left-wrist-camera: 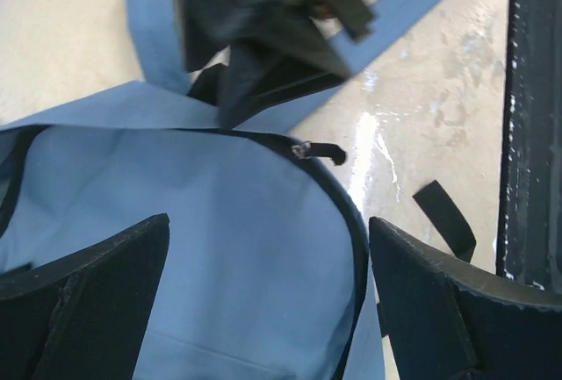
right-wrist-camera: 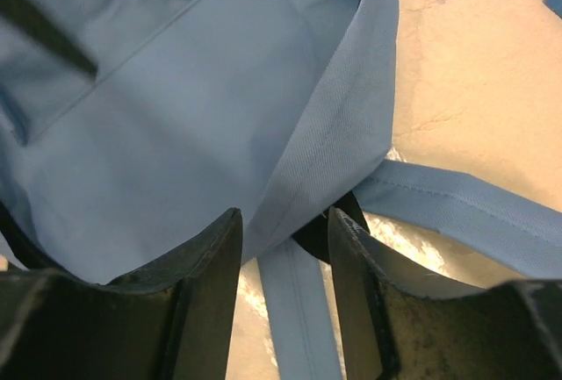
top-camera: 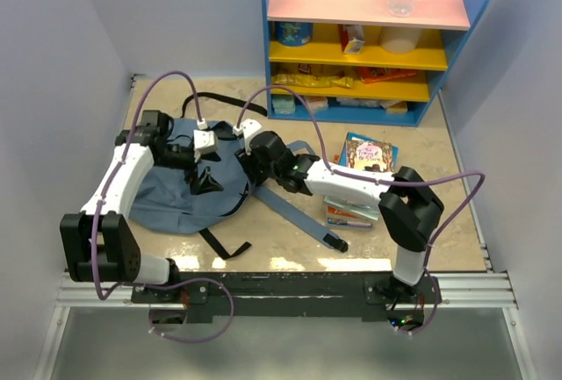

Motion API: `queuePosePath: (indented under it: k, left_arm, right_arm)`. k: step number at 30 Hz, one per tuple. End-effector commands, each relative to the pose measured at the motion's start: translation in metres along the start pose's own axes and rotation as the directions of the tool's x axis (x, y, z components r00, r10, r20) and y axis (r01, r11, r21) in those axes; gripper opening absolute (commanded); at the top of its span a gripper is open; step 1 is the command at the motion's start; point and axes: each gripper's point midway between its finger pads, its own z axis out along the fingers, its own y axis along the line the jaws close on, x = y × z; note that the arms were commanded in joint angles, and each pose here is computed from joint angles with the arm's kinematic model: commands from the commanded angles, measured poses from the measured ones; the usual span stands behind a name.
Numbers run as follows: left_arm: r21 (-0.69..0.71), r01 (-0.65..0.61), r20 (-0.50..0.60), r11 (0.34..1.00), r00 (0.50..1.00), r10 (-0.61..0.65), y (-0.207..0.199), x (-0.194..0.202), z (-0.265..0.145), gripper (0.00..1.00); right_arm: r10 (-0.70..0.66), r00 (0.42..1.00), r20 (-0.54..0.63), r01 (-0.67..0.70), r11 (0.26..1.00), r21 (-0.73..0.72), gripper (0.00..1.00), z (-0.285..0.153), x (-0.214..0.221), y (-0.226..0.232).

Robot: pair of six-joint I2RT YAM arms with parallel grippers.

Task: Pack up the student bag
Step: Unzip the student bag at the center of the board.

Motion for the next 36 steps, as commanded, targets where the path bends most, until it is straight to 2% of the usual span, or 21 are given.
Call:
queuePosePath:
  k: [1,5,8,10,15,18,19,21,27,30,36]
  left_arm:
    - [0.088,-0.151,0.086,0.985,0.986,0.143,-0.015,-0.001,0.009,1.0]
    - [0.152,-0.194,0.148,0.969,0.974,0.172,-0.028,0.002,0.015,1.0]
    - [0.161,-0.246,0.193,0.956,0.958,0.214,-0.034,0.0,0.019,1.0]
    - [0.168,-0.301,0.216,0.939,0.94,0.263,-0.041,-0.003,0.026,1.0]
    - [0.121,-0.366,0.164,0.923,0.924,0.345,-0.035,0.001,0.045,0.99]
    - [0.106,-0.39,0.157,0.915,0.915,0.371,-0.034,-0.002,0.057,0.91]
    - [0.115,-0.383,0.155,0.916,0.918,0.364,-0.033,-0.001,0.062,0.86]
    - [0.097,-0.389,0.131,0.916,0.918,0.376,-0.024,0.003,0.066,0.84]
    - [0.045,-0.461,0.08,0.886,0.886,0.456,-0.012,0.014,0.08,0.87]
    - [0.083,-0.516,0.066,0.853,0.857,0.512,-0.021,0.018,0.095,0.87]
    - [0.094,-0.551,0.059,0.829,0.834,0.548,-0.021,0.017,0.106,0.87]
  right_arm:
    - [0.095,0.995,0.041,-0.096,0.995,0.021,0.5,0.006,-0.025,-0.003]
    - [0.139,0.99,0.038,-0.139,0.99,-0.014,0.58,0.013,-0.023,-0.001]
    - [0.162,0.987,-0.008,-0.161,0.986,0.041,0.58,0.025,-0.01,-0.015]
    - [0.191,0.982,0.004,-0.191,0.98,0.063,0.57,0.029,-0.01,-0.026]
    - [0.246,0.969,0.002,-0.246,0.969,0.017,0.55,0.041,-0.005,-0.032]
    - [0.266,0.964,-0.006,-0.266,0.964,-0.019,0.49,0.049,-0.007,-0.031]
    - [0.272,0.962,-0.002,-0.272,0.962,-0.028,0.47,0.05,-0.01,-0.032]
    - [0.276,0.961,-0.009,-0.276,0.96,-0.046,0.46,0.049,-0.009,-0.028]
    - [0.308,0.951,0.004,-0.306,0.948,-0.081,0.43,0.048,-0.009,-0.022]
    - [0.319,0.948,0.004,-0.316,0.942,-0.111,0.42,0.045,-0.011,-0.016]
    - [0.322,0.947,0.014,-0.318,0.941,-0.113,0.41,0.042,-0.018,-0.017]
